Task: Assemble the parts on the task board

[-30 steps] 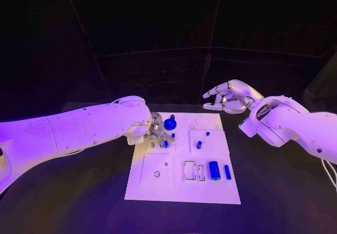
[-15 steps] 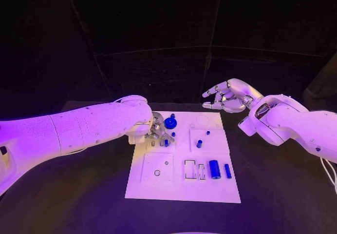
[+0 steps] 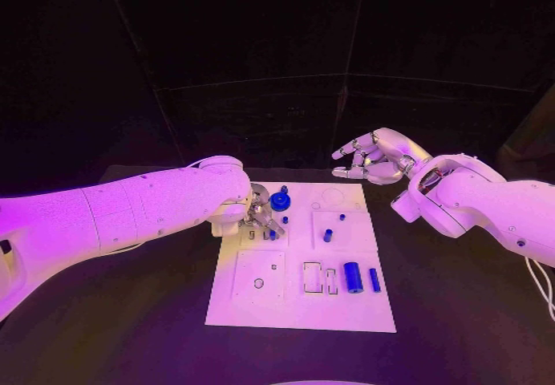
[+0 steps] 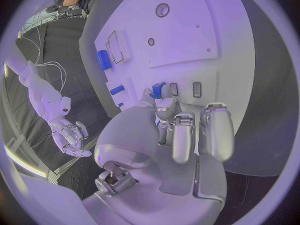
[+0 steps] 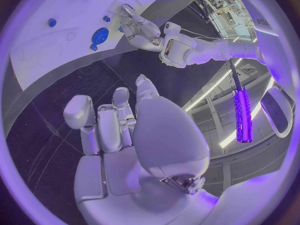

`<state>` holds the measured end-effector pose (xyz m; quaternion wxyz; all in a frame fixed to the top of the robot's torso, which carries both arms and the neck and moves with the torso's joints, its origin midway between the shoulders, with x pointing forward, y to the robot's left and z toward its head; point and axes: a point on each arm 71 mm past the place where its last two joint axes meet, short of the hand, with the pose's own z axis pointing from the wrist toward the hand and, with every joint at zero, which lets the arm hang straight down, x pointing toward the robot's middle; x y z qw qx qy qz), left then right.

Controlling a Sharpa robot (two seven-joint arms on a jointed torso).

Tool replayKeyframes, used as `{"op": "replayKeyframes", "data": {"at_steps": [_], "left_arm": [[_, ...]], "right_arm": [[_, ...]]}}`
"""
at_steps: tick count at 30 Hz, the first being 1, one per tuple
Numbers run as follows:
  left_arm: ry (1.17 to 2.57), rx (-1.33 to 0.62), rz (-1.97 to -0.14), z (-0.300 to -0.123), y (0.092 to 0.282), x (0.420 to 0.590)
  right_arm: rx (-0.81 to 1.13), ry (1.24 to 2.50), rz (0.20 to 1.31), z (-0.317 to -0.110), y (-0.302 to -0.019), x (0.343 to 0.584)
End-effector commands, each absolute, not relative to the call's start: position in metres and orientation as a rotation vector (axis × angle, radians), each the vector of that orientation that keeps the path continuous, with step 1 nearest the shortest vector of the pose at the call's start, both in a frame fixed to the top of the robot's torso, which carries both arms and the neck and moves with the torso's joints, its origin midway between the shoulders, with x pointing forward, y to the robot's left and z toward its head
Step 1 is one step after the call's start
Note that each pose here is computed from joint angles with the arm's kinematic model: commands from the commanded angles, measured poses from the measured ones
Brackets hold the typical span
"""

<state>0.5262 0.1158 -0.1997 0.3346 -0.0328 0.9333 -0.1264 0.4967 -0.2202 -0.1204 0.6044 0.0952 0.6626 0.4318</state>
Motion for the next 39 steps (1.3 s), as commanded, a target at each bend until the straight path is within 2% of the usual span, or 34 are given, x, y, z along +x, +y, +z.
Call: {"op": "replayKeyframes", "data": {"at_steps": [1, 13, 25, 30, 39], "left_arm": [[2.434, -0.069, -0.345, -0.199, 0.114, 0.526], [2.382, -0.099, -0.416, -0.196, 0.121, 0.523], [2.25, -0.242, -0.487, -0.191, 0.134, 0.516], [2.188, -0.246, -0.486, -0.194, 0.138, 0.51], [2.172, -0.226, -0.442, -0.206, 0.144, 0.505]], "right_arm": [[0.215, 1.539, 1.0, -0.12, -0.219, 0.497], [0.22, 1.547, 0.991, -0.121, -0.221, 0.498], [0.221, 1.552, 0.987, -0.122, -0.222, 0.5], [0.222, 1.553, 0.985, -0.122, -0.223, 0.501], [0.218, 1.553, 0.989, -0.122, -0.222, 0.501]]}}
